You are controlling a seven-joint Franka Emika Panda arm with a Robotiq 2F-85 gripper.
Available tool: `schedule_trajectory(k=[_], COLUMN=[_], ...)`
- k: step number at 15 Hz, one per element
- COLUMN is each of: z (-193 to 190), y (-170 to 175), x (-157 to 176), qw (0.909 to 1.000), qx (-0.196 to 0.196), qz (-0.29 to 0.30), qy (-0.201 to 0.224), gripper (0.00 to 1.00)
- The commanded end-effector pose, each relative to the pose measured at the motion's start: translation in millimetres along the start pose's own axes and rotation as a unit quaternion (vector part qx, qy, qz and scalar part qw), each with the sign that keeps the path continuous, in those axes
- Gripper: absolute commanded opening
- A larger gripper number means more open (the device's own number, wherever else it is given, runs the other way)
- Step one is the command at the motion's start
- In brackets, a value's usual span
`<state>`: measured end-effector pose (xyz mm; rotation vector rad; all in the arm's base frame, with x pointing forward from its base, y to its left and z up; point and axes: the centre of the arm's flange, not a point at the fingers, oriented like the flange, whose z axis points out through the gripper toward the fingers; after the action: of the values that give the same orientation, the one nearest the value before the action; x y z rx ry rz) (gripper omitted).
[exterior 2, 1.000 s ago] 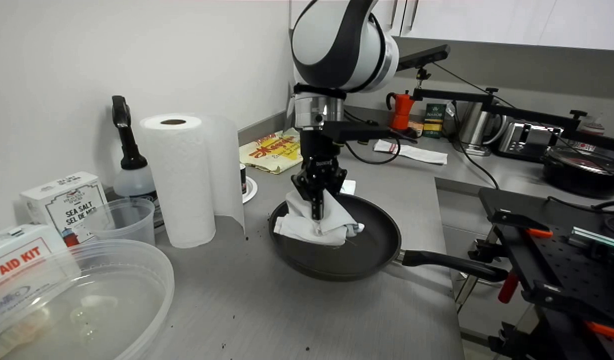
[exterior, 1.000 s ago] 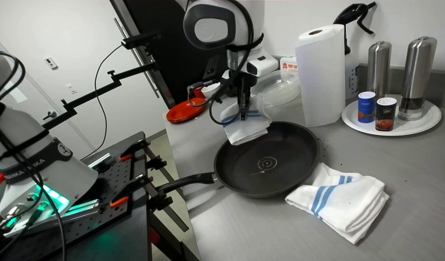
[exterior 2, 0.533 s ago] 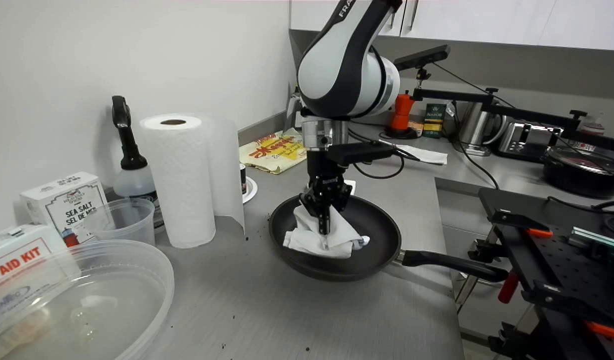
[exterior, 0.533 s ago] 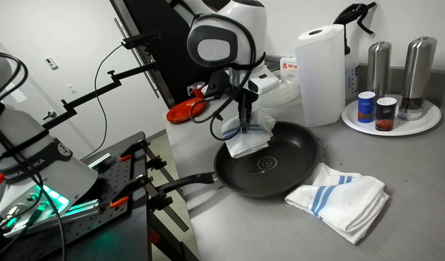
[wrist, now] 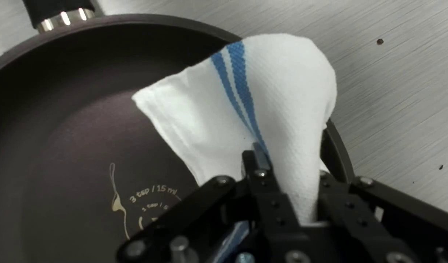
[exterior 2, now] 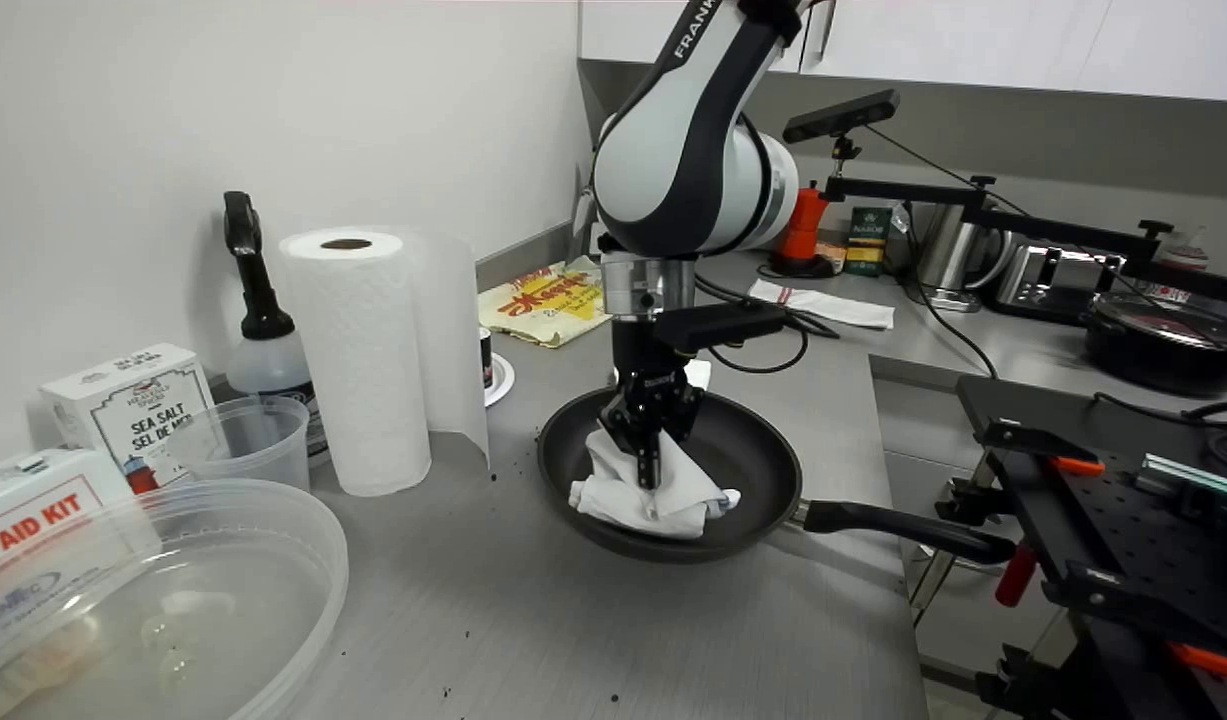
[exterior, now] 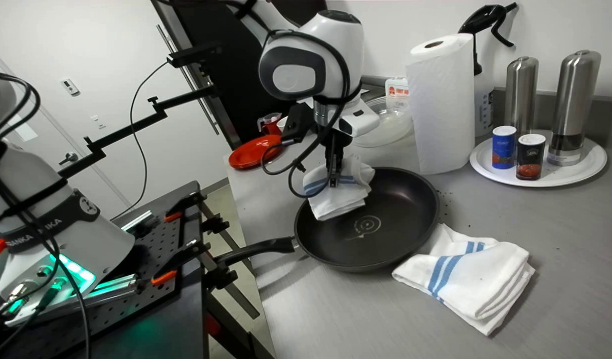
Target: Use the cloth to wipe the pan
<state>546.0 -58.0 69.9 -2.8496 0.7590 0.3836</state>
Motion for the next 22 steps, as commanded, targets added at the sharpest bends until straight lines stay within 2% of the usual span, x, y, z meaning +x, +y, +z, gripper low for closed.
schedule_trajectory(k=[1, 6, 22], z=[8.0, 19.6, 47.6], y=[-9.6, -9.0, 28.4], x=[-6.3, -5.9, 6.0], qw=[1.0, 0.9999, 0.9988], qx=[0.003, -0.005, -0.026], qz=[0.0, -0.002, 0.027], qy=[0.005, 0.011, 0.031], gripper=[0.04, 0.04, 0.04])
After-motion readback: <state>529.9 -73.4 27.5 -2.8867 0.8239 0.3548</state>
